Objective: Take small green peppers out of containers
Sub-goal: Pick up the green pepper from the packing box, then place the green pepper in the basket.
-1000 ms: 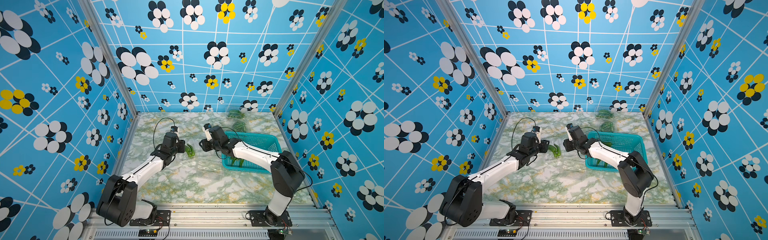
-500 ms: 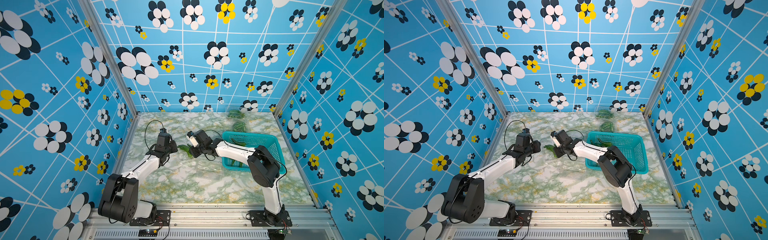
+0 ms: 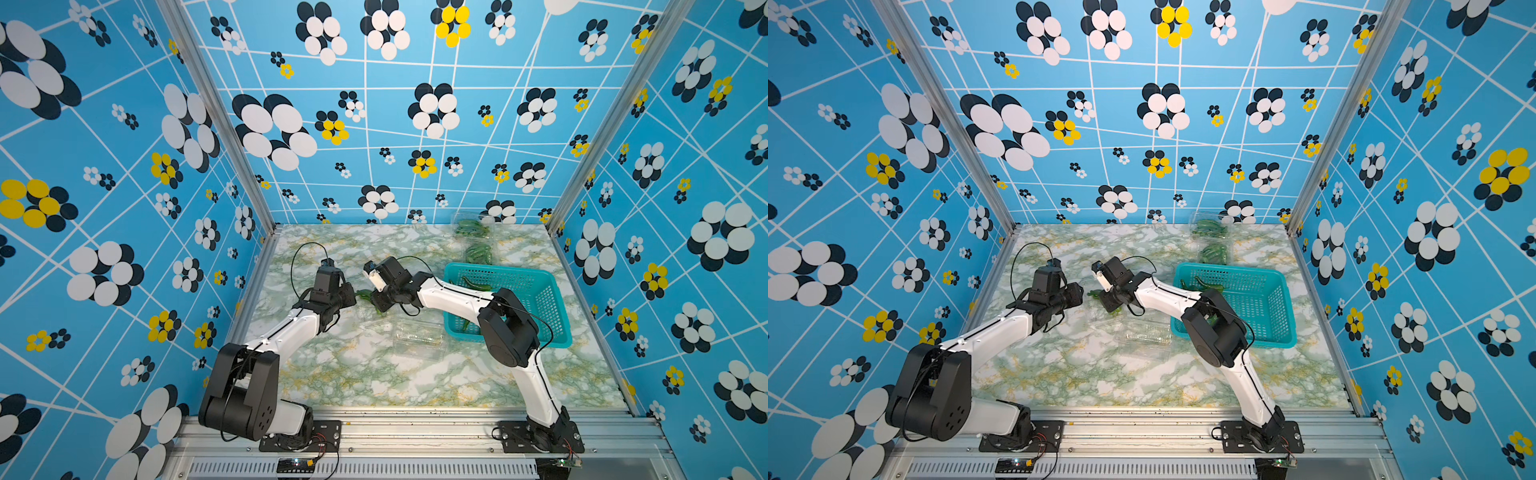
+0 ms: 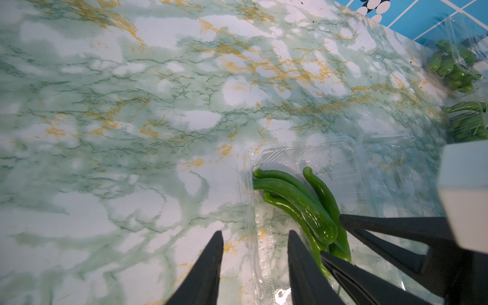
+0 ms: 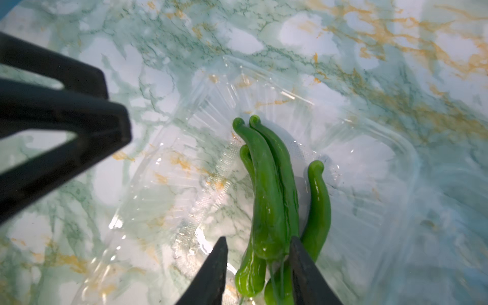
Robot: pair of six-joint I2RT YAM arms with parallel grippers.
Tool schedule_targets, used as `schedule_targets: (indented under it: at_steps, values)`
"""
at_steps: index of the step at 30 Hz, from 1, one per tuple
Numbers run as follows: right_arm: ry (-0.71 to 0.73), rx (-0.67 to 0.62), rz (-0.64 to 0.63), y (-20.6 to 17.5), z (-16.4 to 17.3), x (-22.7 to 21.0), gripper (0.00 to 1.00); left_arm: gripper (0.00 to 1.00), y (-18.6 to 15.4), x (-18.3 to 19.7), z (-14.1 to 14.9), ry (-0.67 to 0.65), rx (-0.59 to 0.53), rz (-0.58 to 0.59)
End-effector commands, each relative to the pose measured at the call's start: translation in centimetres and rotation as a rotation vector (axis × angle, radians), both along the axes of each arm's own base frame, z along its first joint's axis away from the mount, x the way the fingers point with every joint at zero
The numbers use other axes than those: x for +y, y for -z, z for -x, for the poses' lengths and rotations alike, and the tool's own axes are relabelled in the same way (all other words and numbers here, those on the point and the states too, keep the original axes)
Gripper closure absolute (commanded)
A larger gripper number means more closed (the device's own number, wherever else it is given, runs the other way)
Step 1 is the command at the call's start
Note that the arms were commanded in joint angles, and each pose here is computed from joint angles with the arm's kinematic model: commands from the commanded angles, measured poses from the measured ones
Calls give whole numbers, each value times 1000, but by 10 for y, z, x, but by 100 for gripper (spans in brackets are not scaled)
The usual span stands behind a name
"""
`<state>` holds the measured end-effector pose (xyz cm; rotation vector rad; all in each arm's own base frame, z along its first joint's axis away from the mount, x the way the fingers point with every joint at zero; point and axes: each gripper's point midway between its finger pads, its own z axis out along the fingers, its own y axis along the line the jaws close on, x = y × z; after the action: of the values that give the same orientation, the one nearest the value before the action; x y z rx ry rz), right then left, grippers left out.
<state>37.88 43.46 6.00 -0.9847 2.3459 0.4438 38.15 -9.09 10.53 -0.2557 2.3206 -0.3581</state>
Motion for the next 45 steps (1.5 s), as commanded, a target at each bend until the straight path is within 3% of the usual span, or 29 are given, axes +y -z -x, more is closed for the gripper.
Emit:
schedule_targets:
  at_steps: [1,12,17,25,35,36,45]
  values:
    - [-16,20,56,13,4,-2,60,58,-6,0,-3,-2,-14,18]
    - [-16,25,69,20,3,0,67,58,-6,-1,-2,3,-14,23]
    - [-20,24,62,16,4,1,86,58,-5,-2,-3,10,-12,26]
    - [-34,34,47,11,9,1,96,58,-5,-2,-2,12,-13,24]
    - [-77,40,-29,-23,22,4,97,58,-5,-3,-3,17,-14,26]
    - [-70,15,-53,-41,21,4,98,58,-5,-3,-3,16,-13,27]
    - [-15,-101,-101,-80,16,-11,100,58,-20,-8,0,40,-83,60]
